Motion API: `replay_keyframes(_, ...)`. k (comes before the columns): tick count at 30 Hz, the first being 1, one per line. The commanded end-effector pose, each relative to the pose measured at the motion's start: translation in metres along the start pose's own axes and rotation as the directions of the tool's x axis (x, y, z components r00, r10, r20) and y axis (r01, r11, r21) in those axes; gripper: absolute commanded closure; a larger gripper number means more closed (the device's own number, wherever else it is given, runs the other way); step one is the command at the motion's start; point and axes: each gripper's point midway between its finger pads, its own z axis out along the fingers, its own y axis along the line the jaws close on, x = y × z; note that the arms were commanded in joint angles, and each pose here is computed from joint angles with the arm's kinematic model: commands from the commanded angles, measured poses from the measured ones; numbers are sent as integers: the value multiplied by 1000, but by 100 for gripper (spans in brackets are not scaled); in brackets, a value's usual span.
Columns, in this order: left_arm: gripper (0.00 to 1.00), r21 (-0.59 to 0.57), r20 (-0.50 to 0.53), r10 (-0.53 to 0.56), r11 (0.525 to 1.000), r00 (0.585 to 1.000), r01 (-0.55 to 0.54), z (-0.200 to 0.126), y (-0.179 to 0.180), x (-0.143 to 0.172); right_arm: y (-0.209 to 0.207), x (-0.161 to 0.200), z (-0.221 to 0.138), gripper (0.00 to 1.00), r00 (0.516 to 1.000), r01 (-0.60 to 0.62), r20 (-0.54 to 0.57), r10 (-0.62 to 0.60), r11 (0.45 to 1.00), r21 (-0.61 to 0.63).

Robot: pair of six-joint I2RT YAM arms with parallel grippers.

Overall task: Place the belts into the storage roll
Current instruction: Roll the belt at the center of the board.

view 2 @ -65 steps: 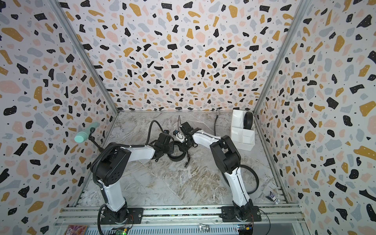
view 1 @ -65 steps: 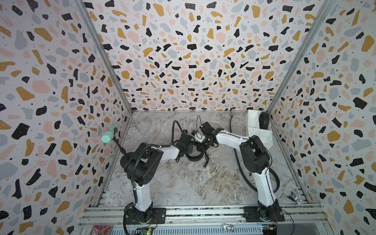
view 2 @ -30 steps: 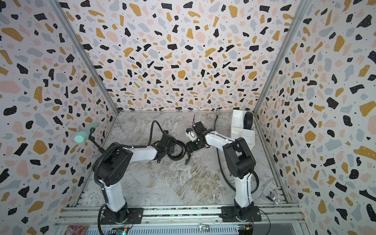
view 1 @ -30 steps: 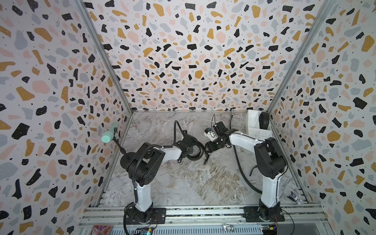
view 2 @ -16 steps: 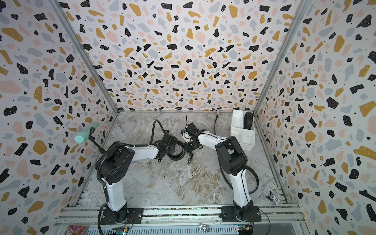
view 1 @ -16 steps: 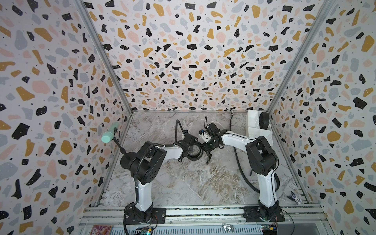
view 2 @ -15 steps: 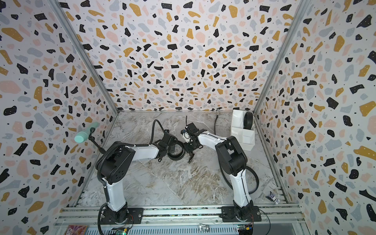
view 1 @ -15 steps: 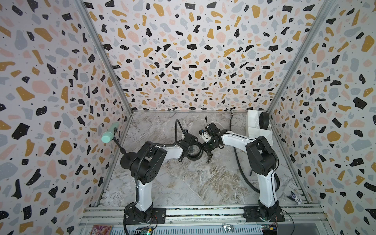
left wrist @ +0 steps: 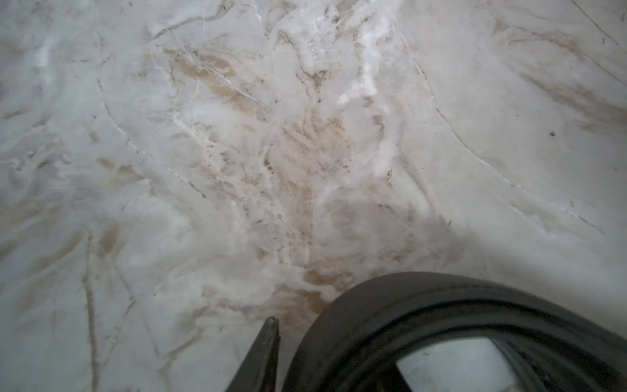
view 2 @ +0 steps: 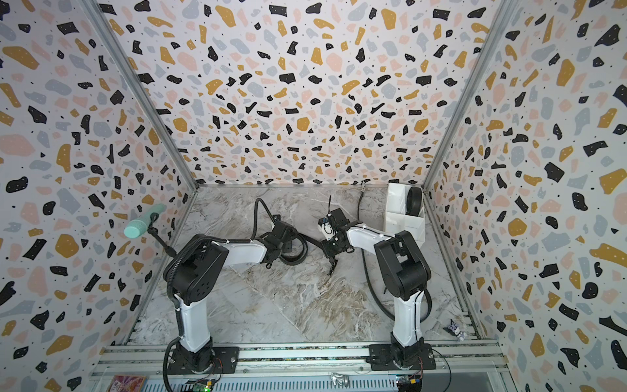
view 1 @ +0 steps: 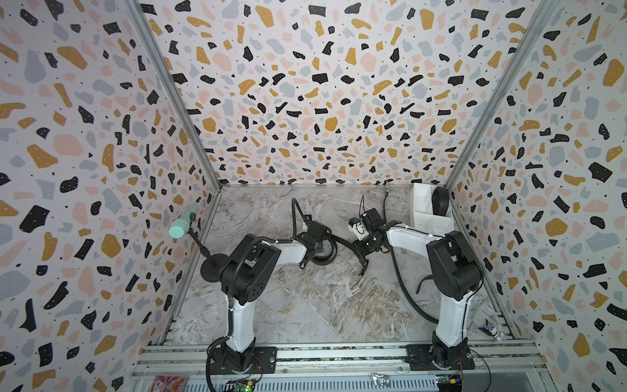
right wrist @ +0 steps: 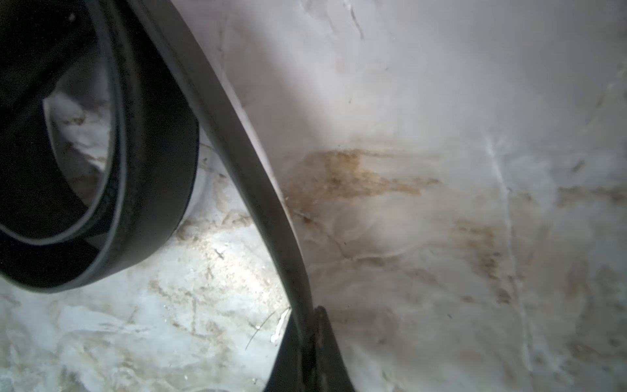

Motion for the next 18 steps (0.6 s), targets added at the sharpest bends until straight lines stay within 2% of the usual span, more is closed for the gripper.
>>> replay_keyframes(1,69,-157,-172,-16,988,985,-12,18,49,58,16,33,-4,100,995,-52,-92,49,998,-25)
replay_keyframes(10,70,-133,-176,-69,990,982,46,20,42,60,137,23,11,100,998,-24,-59,5,951,-309)
replay_keyframes(18,49,-53,-208,-46,998,977,36,14,31,63,112,17,13,100,998,-42,-62,28,969,-241)
